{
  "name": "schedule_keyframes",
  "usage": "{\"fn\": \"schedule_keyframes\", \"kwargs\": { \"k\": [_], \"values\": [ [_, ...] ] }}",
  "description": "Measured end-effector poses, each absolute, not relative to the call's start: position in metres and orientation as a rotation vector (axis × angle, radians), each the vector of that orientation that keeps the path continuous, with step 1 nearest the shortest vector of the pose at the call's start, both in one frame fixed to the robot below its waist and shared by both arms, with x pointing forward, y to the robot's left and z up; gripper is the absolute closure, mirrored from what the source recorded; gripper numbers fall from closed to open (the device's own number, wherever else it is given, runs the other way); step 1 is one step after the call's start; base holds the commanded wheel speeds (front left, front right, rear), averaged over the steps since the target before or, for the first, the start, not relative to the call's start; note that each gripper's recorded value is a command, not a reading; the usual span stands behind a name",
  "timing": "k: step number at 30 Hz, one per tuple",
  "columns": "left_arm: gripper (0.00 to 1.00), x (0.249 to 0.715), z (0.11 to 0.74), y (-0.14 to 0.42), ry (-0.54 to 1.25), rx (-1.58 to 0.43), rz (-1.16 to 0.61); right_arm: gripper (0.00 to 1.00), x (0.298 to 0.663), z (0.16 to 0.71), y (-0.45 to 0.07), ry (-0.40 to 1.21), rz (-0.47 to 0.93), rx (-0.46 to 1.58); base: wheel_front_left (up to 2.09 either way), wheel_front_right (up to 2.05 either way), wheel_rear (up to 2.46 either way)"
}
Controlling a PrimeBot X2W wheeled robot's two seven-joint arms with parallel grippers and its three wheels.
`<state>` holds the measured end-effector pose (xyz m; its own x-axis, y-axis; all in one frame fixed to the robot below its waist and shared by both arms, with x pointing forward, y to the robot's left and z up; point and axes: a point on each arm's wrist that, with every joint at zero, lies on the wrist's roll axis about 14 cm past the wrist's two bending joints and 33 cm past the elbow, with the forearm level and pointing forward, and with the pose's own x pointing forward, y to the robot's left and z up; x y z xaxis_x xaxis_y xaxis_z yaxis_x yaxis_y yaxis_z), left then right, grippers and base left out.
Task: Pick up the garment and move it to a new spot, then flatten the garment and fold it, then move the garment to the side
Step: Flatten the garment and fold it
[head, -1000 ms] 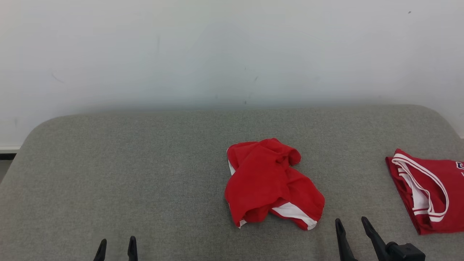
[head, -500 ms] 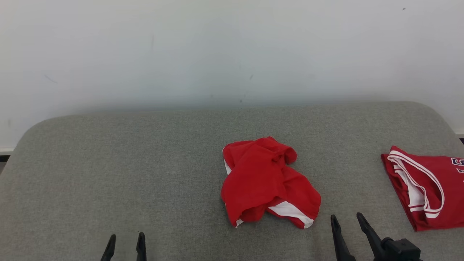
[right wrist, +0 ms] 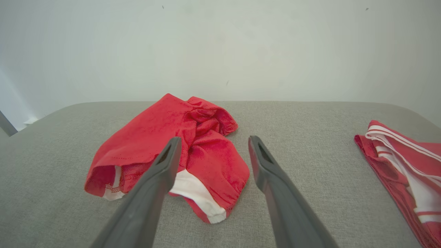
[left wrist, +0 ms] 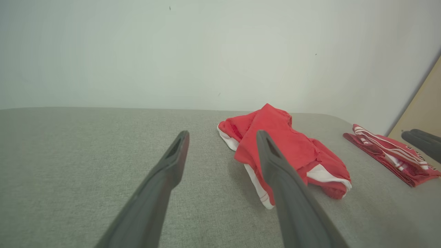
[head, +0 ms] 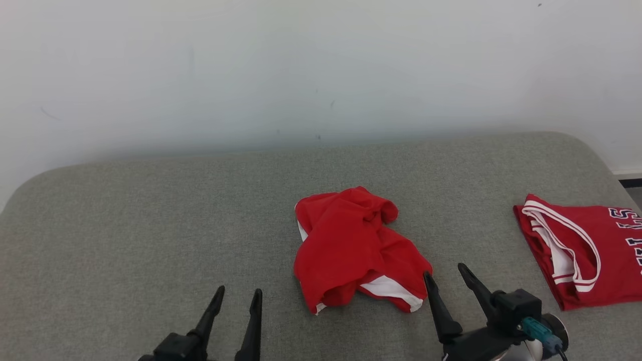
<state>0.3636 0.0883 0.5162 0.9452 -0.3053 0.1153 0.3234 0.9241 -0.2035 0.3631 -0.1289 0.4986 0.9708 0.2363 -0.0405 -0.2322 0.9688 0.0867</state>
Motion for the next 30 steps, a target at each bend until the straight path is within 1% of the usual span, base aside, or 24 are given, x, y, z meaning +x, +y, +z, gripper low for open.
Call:
{"fn": "schedule_keyframes", "kwargs": {
  "k": [4,9,11,12,16,26,27,28,29,30],
  "values": [
    [0.0,0.366,0.489,0.064,0.045,-0.243,-0.388,0.0,0.371,0.509,-0.12,0.022,0.266,0.078,0.0,0.0,0.0],
    [0.0,0.381,0.474,0.04,0.161,-0.318,-0.434,0.0,0.368,0.503,-0.113,0.038,0.282,0.096,0.0,0.0,0.0],
    [0.0,0.386,0.465,0.032,0.216,-0.34,-0.441,0.0,0.366,0.499,-0.116,0.047,0.272,0.099,0.0,0.0,0.0],
    [0.0,0.386,0.465,0.032,0.216,-0.34,-0.441,0.0,0.366,0.499,-0.116,0.047,0.272,0.099,0.0,0.0,0.0],
    [0.0,0.396,0.451,0.015,0.333,-0.409,-0.45,0.0,0.363,0.495,-0.122,0.053,0.253,0.106,0.0,0.0,0.0],
    [0.0,0.423,0.427,-0.019,0.519,-0.515,-0.446,0.0,0.357,0.486,-0.145,0.068,0.175,0.127,0.0,0.0,0.0],
    [0.31,0.424,0.424,-0.022,0.534,-0.516,-0.448,0.0,0.357,0.484,-0.148,0.07,0.164,0.129,0.0,0.0,0.0],
    [0.79,0.426,0.423,-0.024,0.537,-0.511,-0.451,0.0,0.356,0.481,-0.151,0.077,0.154,0.131,0.0,0.0,0.0],
    [1.0,0.43,0.423,-0.026,0.53,-0.509,-0.45,0.0,0.356,0.478,-0.154,0.084,0.143,0.133,0.0,0.0,0.0],
    [1.0,0.434,0.424,-0.026,0.519,-0.511,-0.447,0.0,0.356,0.476,-0.157,0.089,0.134,0.134,0.0,0.0,0.0]
  ]
}}
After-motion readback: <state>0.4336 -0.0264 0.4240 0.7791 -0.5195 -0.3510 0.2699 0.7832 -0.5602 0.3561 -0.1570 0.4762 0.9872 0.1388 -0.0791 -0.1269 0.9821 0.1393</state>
